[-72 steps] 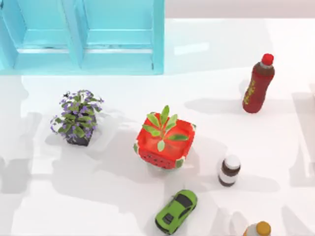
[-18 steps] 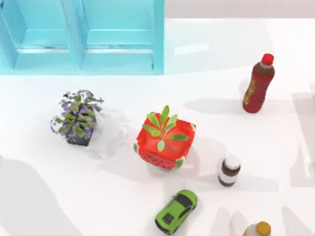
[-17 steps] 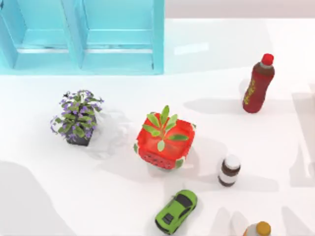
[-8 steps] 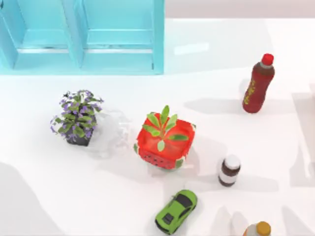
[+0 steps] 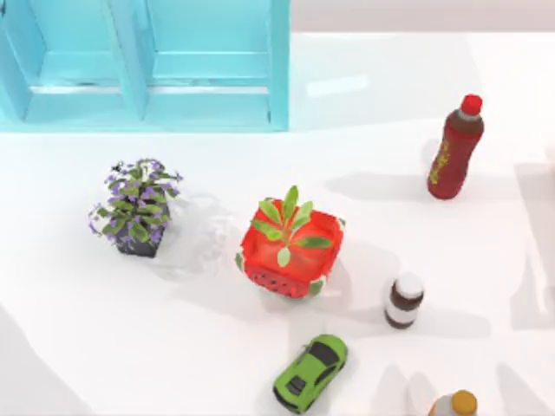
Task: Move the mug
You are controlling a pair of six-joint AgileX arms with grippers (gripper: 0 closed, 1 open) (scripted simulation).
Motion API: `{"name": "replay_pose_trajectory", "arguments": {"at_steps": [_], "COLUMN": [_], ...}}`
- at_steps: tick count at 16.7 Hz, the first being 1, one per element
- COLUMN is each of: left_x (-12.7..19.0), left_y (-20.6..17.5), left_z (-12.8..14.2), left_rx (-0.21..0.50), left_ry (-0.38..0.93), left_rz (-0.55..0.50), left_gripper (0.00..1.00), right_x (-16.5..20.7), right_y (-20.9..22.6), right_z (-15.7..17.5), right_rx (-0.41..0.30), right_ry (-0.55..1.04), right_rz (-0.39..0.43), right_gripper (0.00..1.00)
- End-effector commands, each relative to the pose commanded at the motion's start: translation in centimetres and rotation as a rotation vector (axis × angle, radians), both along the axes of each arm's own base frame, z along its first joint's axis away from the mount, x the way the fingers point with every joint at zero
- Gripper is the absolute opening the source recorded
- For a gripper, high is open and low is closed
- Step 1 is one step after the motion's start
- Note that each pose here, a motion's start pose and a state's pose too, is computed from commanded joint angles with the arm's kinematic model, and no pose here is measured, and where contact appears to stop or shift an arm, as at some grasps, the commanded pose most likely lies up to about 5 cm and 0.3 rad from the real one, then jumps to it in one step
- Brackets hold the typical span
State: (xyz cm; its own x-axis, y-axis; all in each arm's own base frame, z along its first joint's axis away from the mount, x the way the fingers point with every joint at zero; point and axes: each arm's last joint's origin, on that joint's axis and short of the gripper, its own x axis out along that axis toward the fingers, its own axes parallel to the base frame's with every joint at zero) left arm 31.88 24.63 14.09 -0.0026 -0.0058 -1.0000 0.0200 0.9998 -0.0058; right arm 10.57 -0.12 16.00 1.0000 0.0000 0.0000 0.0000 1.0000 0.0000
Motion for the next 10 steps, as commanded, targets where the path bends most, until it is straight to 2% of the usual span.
{"name": "replay_pose_trajectory", "arguments": {"at_steps": [1,10], "left_x": [0.0,0.0], "left_y": [0.0,0.0], "left_z": [0.0,0.0], "left_rx": [0.0,0.0], "left_ry": [0.0,0.0], "left_rz": [0.0,0.0], "left_gripper": [0.0,0.68], "right_x": [0.0,0.0], "right_y": [0.0,0.0], "right_z": [0.0,0.0], "right_rx": [0.0,0.0], "right_ry": [0.0,0.0], "right_rz": [0.0,0.0], "right_gripper": [1.0,1.0]}}
